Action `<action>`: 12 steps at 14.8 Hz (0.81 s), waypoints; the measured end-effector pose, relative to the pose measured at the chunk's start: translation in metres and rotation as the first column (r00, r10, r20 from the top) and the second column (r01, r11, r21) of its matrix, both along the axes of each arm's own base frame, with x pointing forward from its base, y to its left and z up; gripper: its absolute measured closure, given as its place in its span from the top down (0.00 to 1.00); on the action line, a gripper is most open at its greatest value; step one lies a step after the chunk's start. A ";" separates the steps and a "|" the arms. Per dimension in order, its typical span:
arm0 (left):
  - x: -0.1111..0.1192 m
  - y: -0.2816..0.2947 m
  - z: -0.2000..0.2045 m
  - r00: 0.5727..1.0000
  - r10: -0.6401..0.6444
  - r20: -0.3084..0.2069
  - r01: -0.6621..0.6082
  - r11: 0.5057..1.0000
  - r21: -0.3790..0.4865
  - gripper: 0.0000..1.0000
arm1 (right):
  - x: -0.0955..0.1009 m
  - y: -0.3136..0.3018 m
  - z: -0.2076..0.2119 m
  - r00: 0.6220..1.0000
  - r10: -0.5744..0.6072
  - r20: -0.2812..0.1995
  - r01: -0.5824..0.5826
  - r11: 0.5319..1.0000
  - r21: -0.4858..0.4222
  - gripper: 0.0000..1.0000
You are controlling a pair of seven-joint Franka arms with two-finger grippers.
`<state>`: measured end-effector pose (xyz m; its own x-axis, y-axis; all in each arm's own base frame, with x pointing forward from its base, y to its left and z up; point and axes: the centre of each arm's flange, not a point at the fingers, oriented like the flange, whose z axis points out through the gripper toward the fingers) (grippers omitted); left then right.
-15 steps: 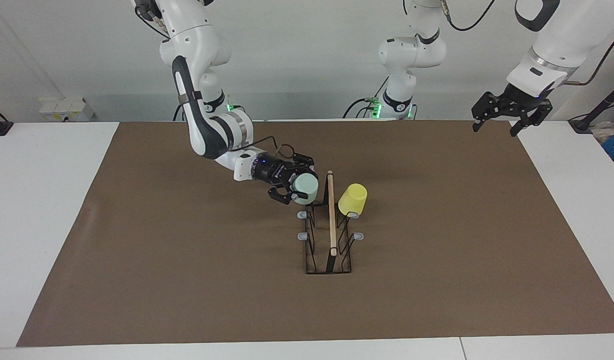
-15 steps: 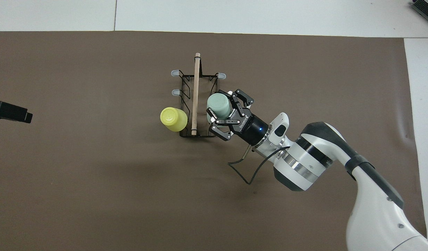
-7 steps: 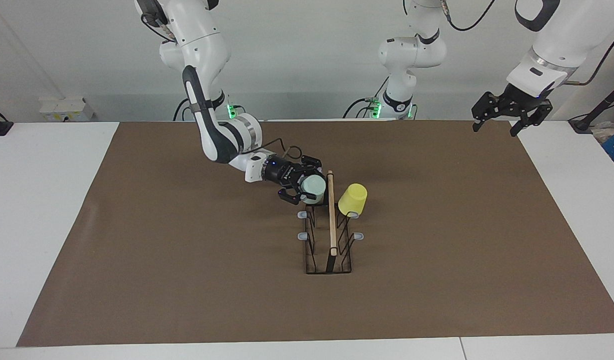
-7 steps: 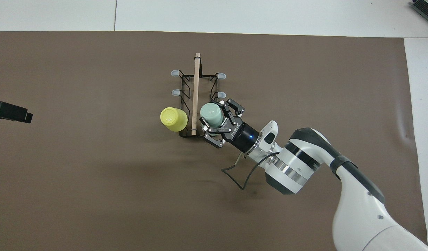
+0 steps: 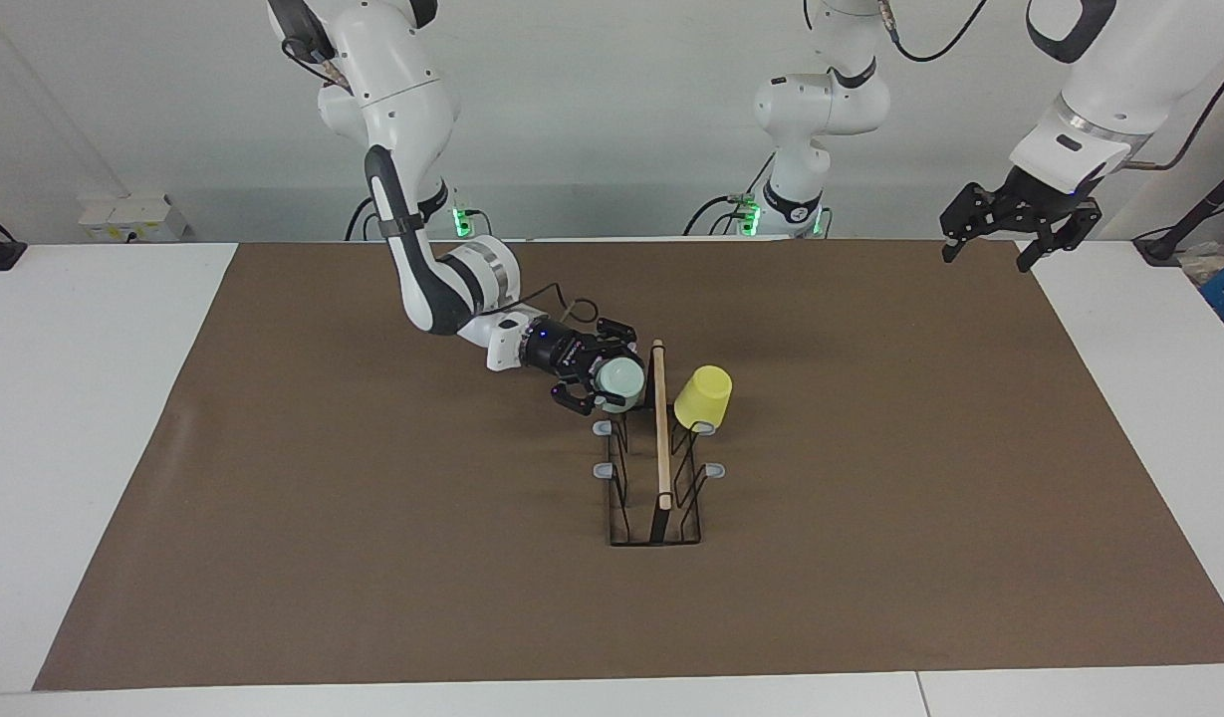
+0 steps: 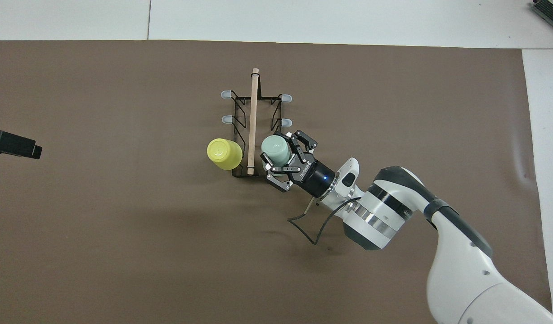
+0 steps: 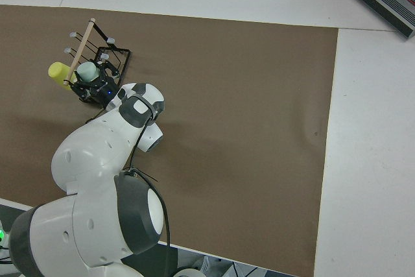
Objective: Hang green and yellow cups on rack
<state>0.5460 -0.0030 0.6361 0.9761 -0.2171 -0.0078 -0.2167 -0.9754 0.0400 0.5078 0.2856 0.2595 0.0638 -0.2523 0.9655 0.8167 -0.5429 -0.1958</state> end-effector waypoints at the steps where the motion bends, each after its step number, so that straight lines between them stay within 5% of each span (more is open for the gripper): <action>1: 0.000 0.000 0.000 1.000 0.000 0.000 0.000 1.000 0.000 1.00 | 0.000 0.000 0.000 1.000 0.000 0.000 0.000 1.000 0.000 0.71; 4: 0.000 0.000 0.000 1.000 0.000 0.000 0.000 1.000 0.000 1.00 | 0.000 0.000 0.000 1.000 0.000 0.000 0.000 1.000 0.000 1.00; 9: 0.000 0.000 0.000 1.000 0.000 0.000 0.000 1.000 0.000 1.00 | 0.001 0.001 0.002 1.000 -0.001 -0.013 0.001 1.000 -0.017 1.00; 12: 0.000 0.000 0.000 1.000 0.000 0.000 0.000 1.000 0.000 1.00 | 0.008 -0.004 0.041 0.999 -0.034 -0.034 0.028 0.989 -0.148 1.00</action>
<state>0.5460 -0.0030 0.6361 0.9761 -0.2172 -0.0078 -0.2167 -0.9754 0.0400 0.5155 0.2813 0.3004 0.0942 -0.1094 0.9895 0.7928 -0.5930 -0.1411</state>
